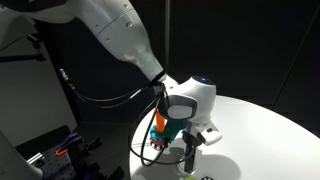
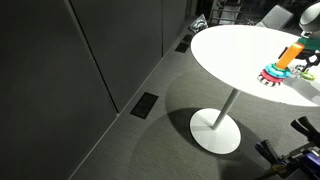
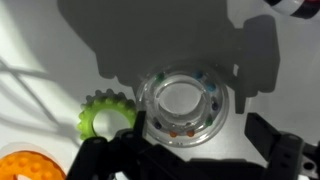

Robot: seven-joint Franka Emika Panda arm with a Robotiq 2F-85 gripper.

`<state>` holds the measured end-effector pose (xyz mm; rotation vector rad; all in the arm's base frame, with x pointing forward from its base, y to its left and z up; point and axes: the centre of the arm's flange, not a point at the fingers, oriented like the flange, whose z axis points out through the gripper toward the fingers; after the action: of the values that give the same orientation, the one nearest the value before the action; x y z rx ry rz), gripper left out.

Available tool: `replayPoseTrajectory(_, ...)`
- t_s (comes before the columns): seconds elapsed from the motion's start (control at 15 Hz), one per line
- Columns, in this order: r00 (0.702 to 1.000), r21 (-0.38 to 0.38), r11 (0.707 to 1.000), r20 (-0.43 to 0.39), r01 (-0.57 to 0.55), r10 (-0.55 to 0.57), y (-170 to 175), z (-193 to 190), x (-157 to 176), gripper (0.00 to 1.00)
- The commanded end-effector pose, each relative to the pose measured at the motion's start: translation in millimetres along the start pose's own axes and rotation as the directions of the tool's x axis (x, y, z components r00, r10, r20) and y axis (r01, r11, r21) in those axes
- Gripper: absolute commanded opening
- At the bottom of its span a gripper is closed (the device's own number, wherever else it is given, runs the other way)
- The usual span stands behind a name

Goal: Put the clear item on the block

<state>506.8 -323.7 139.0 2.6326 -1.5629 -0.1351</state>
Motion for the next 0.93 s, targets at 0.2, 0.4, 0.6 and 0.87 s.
replayPoseTrajectory(0.2,0.999,0.017,0.999,-0.025,-0.039,0.039,-5.3,5.1,-11.1,1.00)
replayPoseTrajectory(0.4,0.998,0.006,0.999,-0.028,-0.053,0.053,-4.5,3.8,-14.6,1.00)
replayPoseTrajectory(0.6,0.998,-0.006,0.998,-0.029,-0.063,0.063,-2.0,2.6,-18.2,1.00)
replayPoseTrajectory(0.87,0.997,-0.015,0.997,-0.026,-0.074,0.074,3.6,-0.2,-22.5,1.00)
